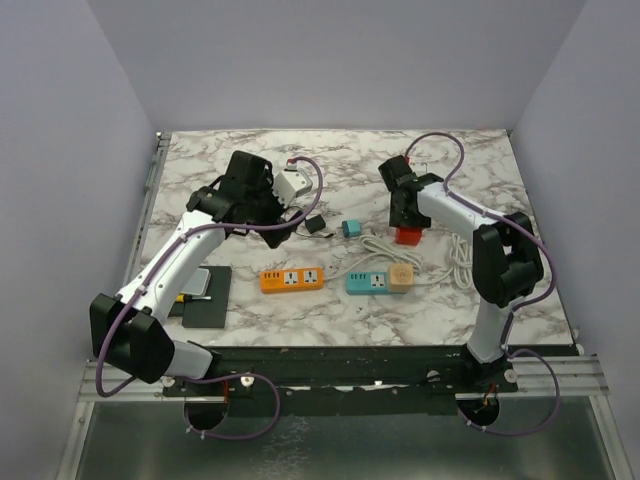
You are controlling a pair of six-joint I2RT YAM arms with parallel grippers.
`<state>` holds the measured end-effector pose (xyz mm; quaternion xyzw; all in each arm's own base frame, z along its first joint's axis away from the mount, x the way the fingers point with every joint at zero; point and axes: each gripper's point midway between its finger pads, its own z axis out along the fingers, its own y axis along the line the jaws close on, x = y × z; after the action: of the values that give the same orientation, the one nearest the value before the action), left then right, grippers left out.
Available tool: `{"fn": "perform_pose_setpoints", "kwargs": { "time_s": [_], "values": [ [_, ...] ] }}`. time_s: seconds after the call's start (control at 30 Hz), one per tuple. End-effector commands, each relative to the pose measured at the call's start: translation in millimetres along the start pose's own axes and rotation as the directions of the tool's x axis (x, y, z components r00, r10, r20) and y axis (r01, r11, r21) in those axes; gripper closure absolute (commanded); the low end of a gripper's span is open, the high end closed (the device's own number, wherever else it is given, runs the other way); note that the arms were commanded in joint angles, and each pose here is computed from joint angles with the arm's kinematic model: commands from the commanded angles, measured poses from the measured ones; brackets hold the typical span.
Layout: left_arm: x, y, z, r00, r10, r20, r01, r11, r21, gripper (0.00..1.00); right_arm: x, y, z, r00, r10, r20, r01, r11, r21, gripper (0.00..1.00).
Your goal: Insert the plug
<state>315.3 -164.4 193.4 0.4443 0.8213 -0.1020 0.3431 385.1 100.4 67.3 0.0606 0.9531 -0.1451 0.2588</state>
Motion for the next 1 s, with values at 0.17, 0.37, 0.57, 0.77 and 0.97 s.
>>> {"fn": "perform_pose_setpoints", "kwargs": {
  "time_s": [0.17,0.37,0.57,0.77,0.97],
  "values": [
    [-31.3,-8.2,-16.4,0.980,0.125,0.156,-0.132,0.991,0.035,0.01,-53.8,29.0,-64.1,0.990,0.065,0.127,-0.025,0.956,-0.291,0.91],
    [-57.9,-19.6,-35.1,0.912,0.288,0.293,-0.317,0.947,0.054,0.01,-67.4,56.9,-128.9,0.982,0.058,0.181,0.057,0.819,-0.570,0.92],
    [-99.4,-50.1,-77.7,0.740,0.367,0.563,-0.456,0.890,0.020,0.01,-71.9,82.8,-207.5,0.974,0.094,0.208,0.119,0.566,-0.815,0.92],
    [-106.5,-67.8,-88.9,0.666,0.386,0.638,-0.530,0.847,0.041,0.01,-75.0,94.4,-271.7,0.970,0.139,0.201,0.147,0.329,-0.933,0.91],
    [-104.8,-76.7,-94.7,0.625,0.404,0.668,-0.561,0.827,0.024,0.01,-74.7,99.2,-303.1,0.969,0.150,0.194,0.162,0.201,-0.966,0.90]
  ]
}}
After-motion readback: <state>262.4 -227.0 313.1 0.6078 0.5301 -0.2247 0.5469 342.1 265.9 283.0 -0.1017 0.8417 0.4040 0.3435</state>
